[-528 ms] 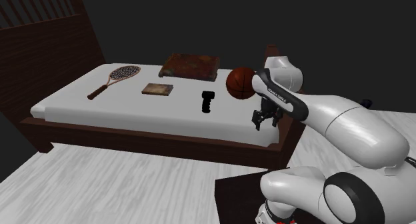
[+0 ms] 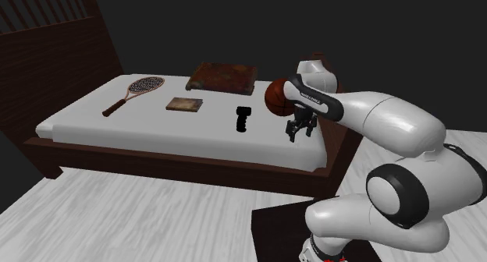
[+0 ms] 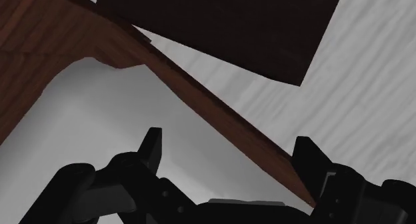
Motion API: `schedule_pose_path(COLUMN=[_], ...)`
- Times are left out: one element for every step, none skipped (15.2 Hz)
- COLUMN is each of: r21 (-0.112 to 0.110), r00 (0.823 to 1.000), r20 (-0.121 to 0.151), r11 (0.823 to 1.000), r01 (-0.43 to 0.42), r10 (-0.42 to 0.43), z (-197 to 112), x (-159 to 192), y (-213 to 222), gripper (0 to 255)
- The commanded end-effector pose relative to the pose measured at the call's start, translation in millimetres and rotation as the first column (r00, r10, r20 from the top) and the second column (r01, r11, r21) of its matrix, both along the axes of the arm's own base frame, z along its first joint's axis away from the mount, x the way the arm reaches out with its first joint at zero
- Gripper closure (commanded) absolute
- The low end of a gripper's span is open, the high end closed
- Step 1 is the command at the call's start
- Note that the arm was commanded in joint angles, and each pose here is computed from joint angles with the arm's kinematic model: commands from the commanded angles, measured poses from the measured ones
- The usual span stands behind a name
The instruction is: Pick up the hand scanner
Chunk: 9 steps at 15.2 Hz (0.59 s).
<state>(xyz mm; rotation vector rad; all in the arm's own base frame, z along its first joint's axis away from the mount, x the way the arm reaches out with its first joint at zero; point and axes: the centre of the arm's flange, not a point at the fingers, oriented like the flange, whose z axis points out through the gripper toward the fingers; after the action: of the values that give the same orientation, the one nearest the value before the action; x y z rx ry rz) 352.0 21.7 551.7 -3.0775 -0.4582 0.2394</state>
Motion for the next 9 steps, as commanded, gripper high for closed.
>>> schedule_pose_path(r21=[0.005, 0.007, 0.009, 0.01, 0.012, 0.013, 0.015, 0.016, 0.016], r00=[0.998, 0.996, 0.993, 0.989, 0.985, 0.979, 0.973, 0.966, 0.958], r20=[0.013, 0.018, 0.024, 0.03, 0.036, 0.043, 0.049, 0.055, 0.061], r11=[0.998, 0.996, 0.993, 0.99, 0.985, 0.98, 0.974, 0.967, 0.96], r01=[-0.058, -0.086, -0.114, -0.142, -0.17, -0.198, -0.226, -0.253, -0.28], r10=[0.058, 0.086, 0.114, 0.142, 0.17, 0.197, 0.225, 0.252, 0.279], z=[1, 1, 1, 1, 2, 2, 2, 3, 4], x=[23, 35, 46, 57, 69, 80, 90, 101, 111], y=[7, 11, 16, 21, 27, 32, 38, 45, 51], gripper=[0, 0, 0, 0, 0, 0, 0, 0, 0])
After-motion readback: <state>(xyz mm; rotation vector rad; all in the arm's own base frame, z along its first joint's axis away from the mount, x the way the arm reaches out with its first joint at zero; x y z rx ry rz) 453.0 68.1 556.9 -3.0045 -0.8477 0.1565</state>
